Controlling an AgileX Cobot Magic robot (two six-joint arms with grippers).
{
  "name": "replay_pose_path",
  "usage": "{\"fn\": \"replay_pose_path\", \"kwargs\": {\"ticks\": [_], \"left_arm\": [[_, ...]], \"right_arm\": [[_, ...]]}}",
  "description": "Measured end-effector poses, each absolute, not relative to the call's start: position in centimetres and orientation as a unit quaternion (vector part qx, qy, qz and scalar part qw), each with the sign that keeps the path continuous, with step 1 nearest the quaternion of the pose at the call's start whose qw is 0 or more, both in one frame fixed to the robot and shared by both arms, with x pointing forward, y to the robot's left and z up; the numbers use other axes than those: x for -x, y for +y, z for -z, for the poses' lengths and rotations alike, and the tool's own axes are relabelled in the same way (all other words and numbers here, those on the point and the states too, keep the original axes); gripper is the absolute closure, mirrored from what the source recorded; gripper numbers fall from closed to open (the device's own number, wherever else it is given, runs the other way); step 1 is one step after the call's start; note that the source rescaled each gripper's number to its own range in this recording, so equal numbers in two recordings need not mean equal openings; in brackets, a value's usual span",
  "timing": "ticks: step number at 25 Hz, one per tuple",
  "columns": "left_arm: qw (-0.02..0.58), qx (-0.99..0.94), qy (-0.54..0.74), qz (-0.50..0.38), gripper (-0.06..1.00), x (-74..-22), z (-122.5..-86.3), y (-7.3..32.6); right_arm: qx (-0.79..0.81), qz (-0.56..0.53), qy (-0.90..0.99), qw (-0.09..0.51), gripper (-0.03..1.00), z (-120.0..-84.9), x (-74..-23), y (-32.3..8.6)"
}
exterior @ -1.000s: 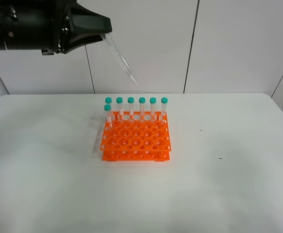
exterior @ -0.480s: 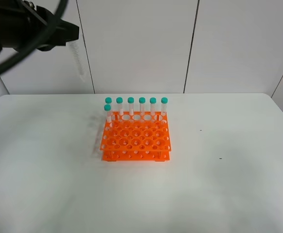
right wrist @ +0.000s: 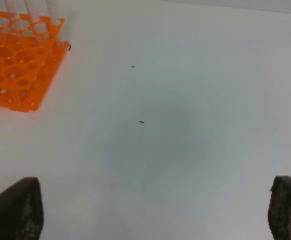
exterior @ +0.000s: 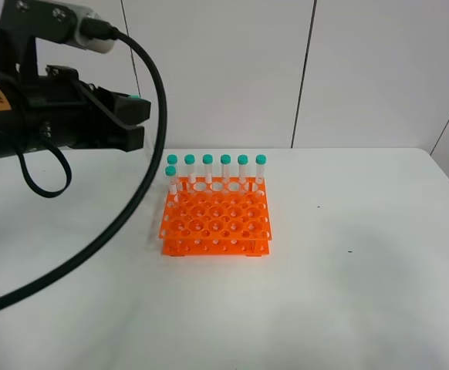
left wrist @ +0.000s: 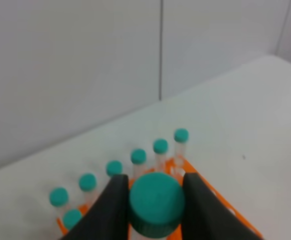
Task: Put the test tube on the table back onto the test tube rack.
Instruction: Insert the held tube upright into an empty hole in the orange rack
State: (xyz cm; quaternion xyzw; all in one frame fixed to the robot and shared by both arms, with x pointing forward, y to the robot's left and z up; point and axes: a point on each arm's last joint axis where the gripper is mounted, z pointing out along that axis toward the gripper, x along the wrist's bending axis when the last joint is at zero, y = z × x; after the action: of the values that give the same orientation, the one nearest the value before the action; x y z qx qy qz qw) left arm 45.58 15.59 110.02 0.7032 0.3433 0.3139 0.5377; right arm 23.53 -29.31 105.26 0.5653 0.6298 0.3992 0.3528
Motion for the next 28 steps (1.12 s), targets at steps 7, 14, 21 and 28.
{"fn": "replay_pose_path", "kwargs": {"ticks": [7,14,21,28], "left_arm": [[0.502,-0.734,0.353,-0.291,0.94,-49.5,-107.4,12.6],[0.503,-0.741,0.343,-0.284,0.94,-51.8,-103.3,9.6],[0.51,-0.736,0.339,-0.288,0.94,-53.8,-101.7,7.9],[0.516,-0.714,0.355,-0.313,0.94,-56.7,-100.6,8.5]], "right_arm": [[-0.565,-0.399,0.63,0.353,-0.03,-105.3,-23.5,-29.3],[-0.565,-0.399,0.63,0.353,-0.03,-105.3,-23.5,-29.3],[-0.565,-0.399,0.63,0.353,-0.03,-105.3,-23.5,-29.3],[-0.565,-0.399,0.63,0.353,-0.03,-105.3,-23.5,-29.3]]}}
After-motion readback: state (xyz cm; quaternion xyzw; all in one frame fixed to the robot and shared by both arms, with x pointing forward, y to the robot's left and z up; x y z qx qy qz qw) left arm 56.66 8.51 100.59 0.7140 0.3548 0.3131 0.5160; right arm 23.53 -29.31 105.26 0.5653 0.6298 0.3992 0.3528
